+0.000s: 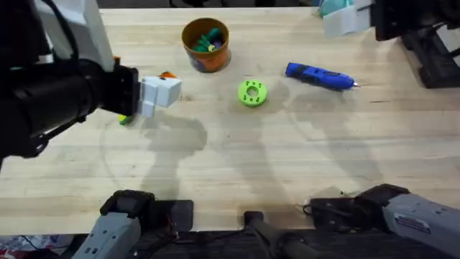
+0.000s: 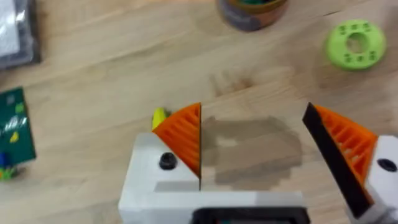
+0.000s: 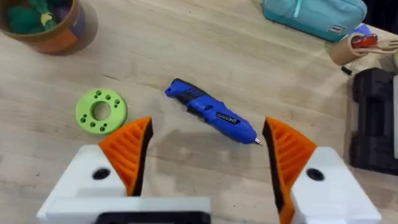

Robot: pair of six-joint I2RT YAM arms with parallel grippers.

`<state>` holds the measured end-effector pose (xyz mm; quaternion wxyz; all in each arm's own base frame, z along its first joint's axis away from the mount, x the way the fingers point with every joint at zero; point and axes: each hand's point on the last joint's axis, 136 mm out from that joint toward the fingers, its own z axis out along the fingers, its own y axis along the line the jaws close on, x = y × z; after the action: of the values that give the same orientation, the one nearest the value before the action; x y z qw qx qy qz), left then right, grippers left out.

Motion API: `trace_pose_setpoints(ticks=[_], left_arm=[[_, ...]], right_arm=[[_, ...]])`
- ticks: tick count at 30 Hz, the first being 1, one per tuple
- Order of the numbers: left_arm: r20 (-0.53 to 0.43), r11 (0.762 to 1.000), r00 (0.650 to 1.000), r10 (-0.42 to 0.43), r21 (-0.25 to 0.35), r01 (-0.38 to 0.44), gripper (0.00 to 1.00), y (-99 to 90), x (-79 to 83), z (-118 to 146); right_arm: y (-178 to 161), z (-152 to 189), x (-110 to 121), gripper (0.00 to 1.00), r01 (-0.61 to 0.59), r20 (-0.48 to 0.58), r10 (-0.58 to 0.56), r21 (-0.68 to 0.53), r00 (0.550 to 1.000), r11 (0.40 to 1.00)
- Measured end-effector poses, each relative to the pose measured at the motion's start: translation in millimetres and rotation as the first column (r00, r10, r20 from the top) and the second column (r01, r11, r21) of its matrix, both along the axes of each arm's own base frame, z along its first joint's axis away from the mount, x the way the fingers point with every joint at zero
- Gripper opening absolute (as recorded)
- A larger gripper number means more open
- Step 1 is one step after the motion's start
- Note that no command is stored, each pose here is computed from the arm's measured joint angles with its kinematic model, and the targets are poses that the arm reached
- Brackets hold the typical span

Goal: Pick up the gripper from the table and insert it into the empty holder that is missing its gripper. Then pick up a screw, insert it into the mounting hole, and use the screwdriver to tighten it. Finally, clean up the table by picking up the vegetable and placing it into the bucket.

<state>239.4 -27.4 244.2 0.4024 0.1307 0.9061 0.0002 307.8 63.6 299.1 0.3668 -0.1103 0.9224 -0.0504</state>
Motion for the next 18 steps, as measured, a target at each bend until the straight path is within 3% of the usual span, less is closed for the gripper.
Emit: trace_pose_setpoints(ticks=[4, 5, 7, 18], left_arm=[[-0.044, 0.992, 0.991, 0.126, 0.033, -0.125, 0.986, 28.3, -2.2, -9.0], [-0.068, 0.972, 0.97, 0.233, 0.051, -0.229, 0.986, 53.6, 0.0, -14.9], [-0.095, 0.957, 0.953, 0.288, 0.059, -0.283, 0.985, 67.4, 1.2, -20.9], [-0.104, 0.953, 0.948, 0.302, 0.06, -0.298, 0.984, 71.3, 1.6, -23.0]], right_arm=[[0.1, -0.5, 0.3, 0.997, 0.0, -0.002, 0.0, 0.0, 1.0, 1.0], [0.1, -0.5, 0.3, 0.997, 0.0, -0.002, 0.0, -0.001, 1.0, 1.0], [0.1, -0.6, 0.2, 0.997, 0.0, -0.002, 0.0, -0.001, 1.0, 1.0], [0.1, -0.6, 0.2, 0.997, 0.0, -0.002, 0.0, 0.0, 1.0, 1.0]])
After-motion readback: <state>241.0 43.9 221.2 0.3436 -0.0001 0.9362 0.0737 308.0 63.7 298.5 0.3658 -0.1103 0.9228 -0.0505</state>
